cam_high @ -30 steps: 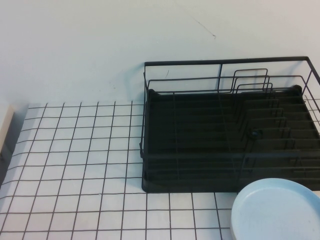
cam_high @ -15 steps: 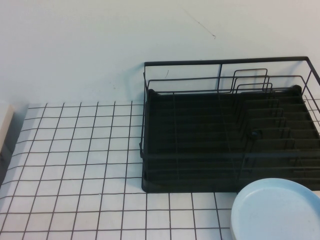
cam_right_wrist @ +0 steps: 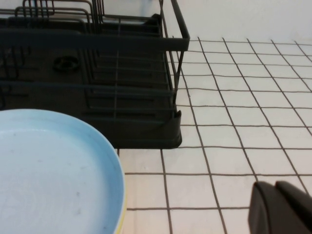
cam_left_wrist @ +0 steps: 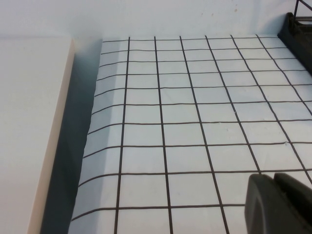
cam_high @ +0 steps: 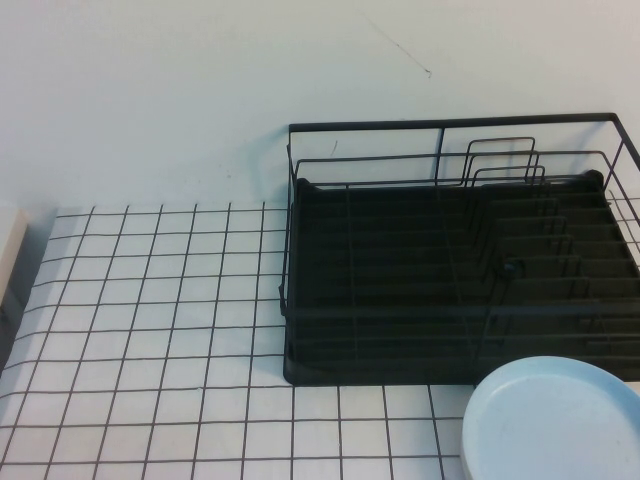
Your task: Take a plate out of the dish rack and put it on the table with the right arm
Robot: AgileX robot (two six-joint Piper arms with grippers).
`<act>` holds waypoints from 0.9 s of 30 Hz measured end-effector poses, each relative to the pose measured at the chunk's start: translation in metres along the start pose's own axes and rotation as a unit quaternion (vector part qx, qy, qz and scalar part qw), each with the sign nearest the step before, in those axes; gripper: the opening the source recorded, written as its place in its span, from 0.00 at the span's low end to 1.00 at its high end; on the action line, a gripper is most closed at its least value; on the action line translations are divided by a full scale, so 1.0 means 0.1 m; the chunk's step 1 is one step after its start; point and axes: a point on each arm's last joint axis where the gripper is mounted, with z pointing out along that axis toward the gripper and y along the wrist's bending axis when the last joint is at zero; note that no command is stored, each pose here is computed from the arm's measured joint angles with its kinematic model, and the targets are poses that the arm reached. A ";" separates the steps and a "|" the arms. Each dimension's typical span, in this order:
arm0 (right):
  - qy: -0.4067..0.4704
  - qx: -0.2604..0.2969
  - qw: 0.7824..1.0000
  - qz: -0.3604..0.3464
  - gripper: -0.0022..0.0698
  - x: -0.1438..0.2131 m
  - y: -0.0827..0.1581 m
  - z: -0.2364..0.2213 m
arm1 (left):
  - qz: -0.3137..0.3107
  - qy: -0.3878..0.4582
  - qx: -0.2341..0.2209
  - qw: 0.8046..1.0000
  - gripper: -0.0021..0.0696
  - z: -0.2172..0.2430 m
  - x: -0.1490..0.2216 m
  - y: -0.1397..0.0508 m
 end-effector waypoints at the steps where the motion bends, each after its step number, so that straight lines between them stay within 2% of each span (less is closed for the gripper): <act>1: -0.001 0.001 1.000 0.001 0.03 0.00 0.00 0.00 | 0.000 0.000 0.000 1.000 0.02 0.00 0.00 0.00; 27: -0.002 0.001 1.000 0.003 0.03 0.00 0.00 0.00 | -0.002 0.000 0.000 1.000 0.02 0.00 0.00 0.00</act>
